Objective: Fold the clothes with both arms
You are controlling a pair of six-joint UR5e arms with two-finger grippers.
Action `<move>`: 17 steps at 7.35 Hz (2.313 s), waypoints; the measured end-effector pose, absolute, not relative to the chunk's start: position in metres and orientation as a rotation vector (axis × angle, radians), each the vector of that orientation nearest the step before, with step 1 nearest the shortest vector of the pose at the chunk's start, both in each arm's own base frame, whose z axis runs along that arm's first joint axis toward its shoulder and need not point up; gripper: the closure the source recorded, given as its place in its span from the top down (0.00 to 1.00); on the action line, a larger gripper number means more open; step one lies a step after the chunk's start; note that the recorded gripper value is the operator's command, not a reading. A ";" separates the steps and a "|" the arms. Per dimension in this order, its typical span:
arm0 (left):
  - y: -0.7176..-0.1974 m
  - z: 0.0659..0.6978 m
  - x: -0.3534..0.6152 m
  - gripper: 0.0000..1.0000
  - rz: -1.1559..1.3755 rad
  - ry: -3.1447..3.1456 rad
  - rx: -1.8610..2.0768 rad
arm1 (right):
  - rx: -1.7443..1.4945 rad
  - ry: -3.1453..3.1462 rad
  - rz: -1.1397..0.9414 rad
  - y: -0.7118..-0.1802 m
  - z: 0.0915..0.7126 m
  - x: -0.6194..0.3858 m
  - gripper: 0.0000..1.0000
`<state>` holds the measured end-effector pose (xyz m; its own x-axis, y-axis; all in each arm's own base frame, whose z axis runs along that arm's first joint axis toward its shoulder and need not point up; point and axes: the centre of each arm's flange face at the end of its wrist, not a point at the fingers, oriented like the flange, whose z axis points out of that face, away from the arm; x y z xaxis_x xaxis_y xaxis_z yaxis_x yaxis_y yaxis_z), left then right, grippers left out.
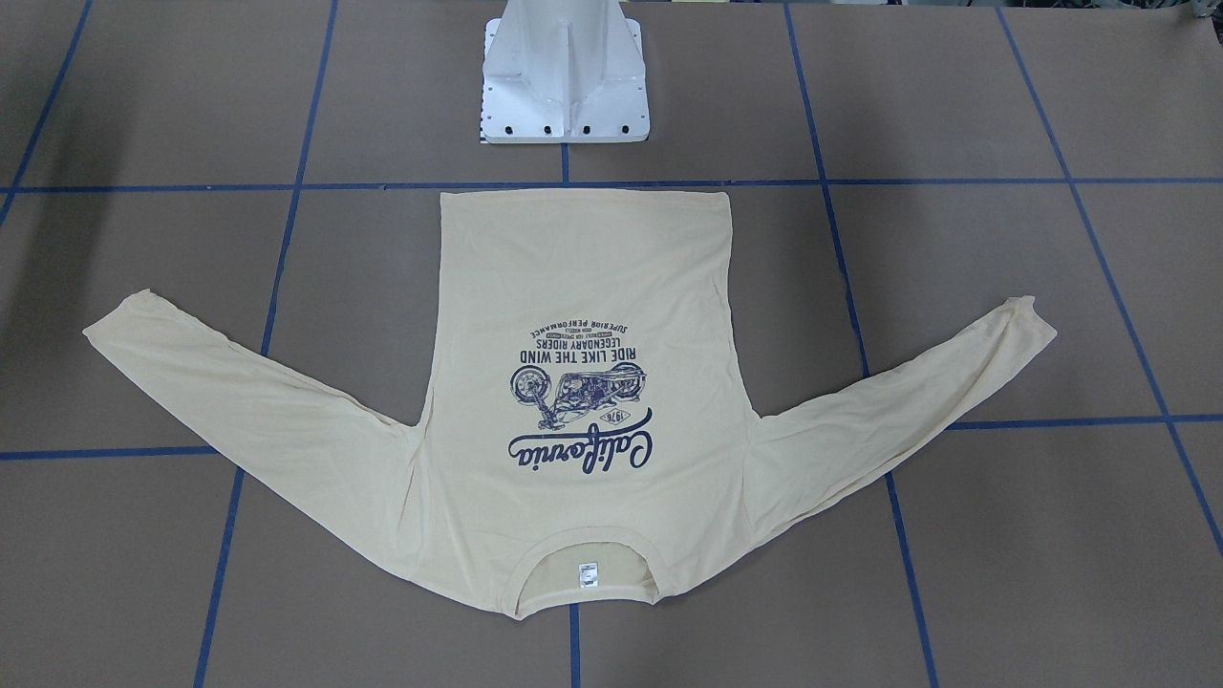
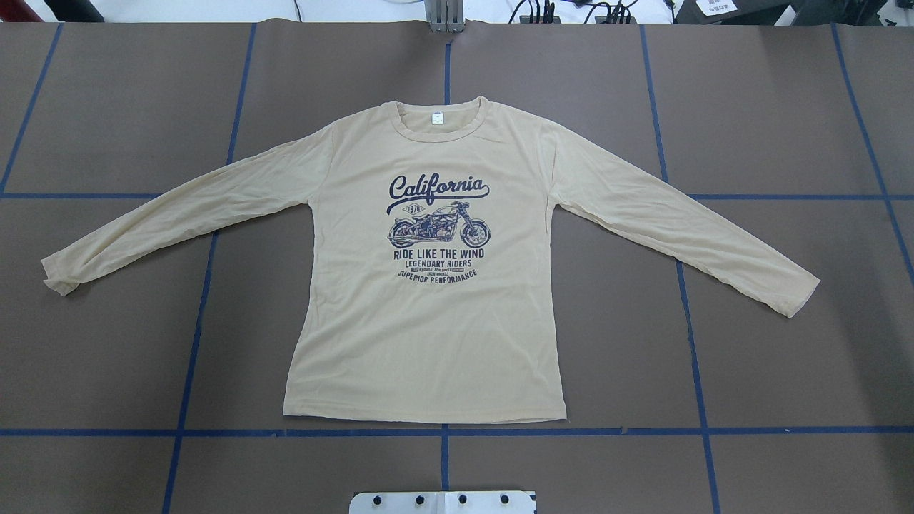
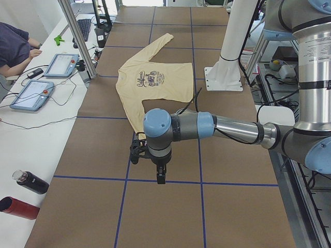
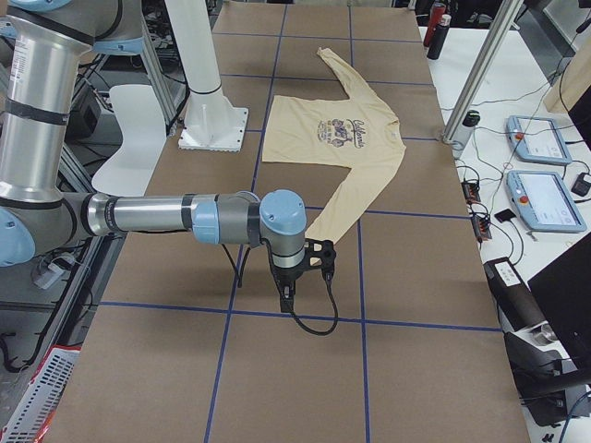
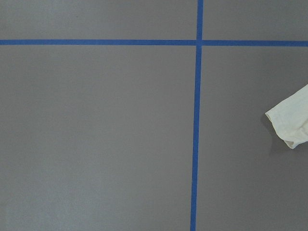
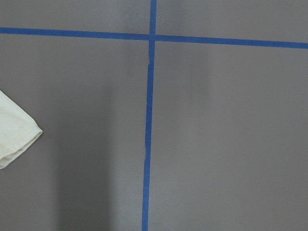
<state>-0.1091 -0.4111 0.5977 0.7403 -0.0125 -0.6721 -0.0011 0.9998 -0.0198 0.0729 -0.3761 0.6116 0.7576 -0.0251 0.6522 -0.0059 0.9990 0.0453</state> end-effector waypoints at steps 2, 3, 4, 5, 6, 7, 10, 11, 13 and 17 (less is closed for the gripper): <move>-0.415 0.591 -0.109 1.00 0.008 0.735 0.017 | 0.048 -0.711 -0.011 -0.377 0.611 0.073 1.00; -0.418 0.585 -0.110 1.00 0.021 0.732 0.050 | 0.053 -0.712 -0.013 -0.379 0.608 0.073 1.00; -0.421 0.575 -0.109 1.00 0.041 0.726 0.100 | 0.066 -0.713 -0.018 -0.385 0.603 0.072 1.00; -0.424 0.560 -0.109 1.00 0.065 0.719 0.158 | 0.083 -0.713 -0.026 -0.394 0.595 0.072 1.00; -0.429 0.546 -0.107 1.00 0.091 0.710 0.218 | 0.104 -0.715 -0.038 -0.404 0.586 0.070 1.00; -0.438 0.534 -0.107 1.00 0.124 0.698 0.303 | 0.127 -0.723 -0.058 -0.416 0.573 0.065 1.00; -0.475 0.541 -0.100 1.00 0.219 0.677 0.514 | 0.144 -0.799 -0.093 -0.441 0.545 0.016 1.00; -0.497 0.550 -0.095 1.00 0.237 0.689 0.521 | 0.142 -0.827 -0.061 -0.445 0.538 -0.012 1.00; -0.517 0.558 -0.083 1.00 0.264 0.717 0.513 | 0.121 -0.873 -0.002 -0.447 0.537 -0.067 1.00; -0.521 0.559 -0.075 1.00 0.281 0.724 0.511 | 0.164 -0.887 0.144 -0.433 0.576 -0.171 0.91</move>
<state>-0.0751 -0.5208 0.5590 0.7196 0.4140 -0.5575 -0.0697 0.8419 0.5352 -0.1710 -0.4331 0.5756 0.6233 0.0568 0.7799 -0.1927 0.9778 0.0827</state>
